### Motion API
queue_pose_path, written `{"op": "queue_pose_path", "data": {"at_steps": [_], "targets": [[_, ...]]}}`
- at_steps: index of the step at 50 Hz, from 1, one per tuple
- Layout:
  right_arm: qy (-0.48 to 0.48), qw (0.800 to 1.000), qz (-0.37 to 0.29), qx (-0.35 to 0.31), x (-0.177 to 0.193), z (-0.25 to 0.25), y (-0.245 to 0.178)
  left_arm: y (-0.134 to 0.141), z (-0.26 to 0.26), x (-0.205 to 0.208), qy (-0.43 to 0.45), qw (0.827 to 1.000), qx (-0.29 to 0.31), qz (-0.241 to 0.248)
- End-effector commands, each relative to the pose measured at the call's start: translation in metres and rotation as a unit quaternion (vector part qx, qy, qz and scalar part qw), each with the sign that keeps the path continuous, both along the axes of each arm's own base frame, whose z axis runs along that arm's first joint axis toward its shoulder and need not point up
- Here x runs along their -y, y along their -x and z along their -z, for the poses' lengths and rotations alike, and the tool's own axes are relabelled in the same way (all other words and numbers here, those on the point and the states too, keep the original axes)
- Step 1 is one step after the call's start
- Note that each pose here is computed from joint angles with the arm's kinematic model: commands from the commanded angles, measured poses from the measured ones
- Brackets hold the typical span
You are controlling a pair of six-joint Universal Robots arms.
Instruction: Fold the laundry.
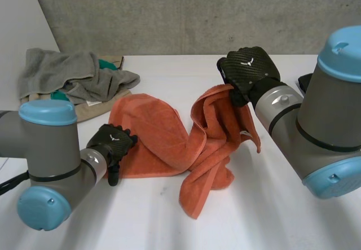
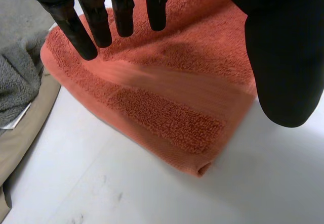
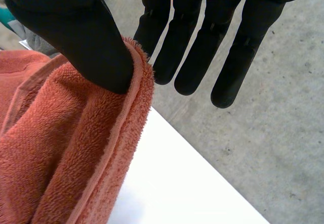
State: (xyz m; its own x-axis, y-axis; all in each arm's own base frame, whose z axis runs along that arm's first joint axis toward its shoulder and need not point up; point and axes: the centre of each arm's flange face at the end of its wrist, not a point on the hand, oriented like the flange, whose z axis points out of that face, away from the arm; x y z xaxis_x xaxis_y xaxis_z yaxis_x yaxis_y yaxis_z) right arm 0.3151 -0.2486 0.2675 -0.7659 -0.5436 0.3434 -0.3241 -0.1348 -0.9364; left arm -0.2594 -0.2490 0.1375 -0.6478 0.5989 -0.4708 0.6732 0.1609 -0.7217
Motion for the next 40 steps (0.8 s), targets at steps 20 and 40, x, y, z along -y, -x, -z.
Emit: {"op": "queue_pose_path", "data": {"at_steps": [20, 40], "targets": [[0.000, 1.000, -0.005, 0.009, -0.005, 0.014, 0.004, 0.006, 0.018, 0.036, 0.037, 0.999, -0.005, -0.027], [0.003, 1.000, -0.012, 0.001, -0.012, 0.016, 0.003, 0.008, 0.007, 0.049, 0.056, 0.998, -0.016, -0.031]]}}
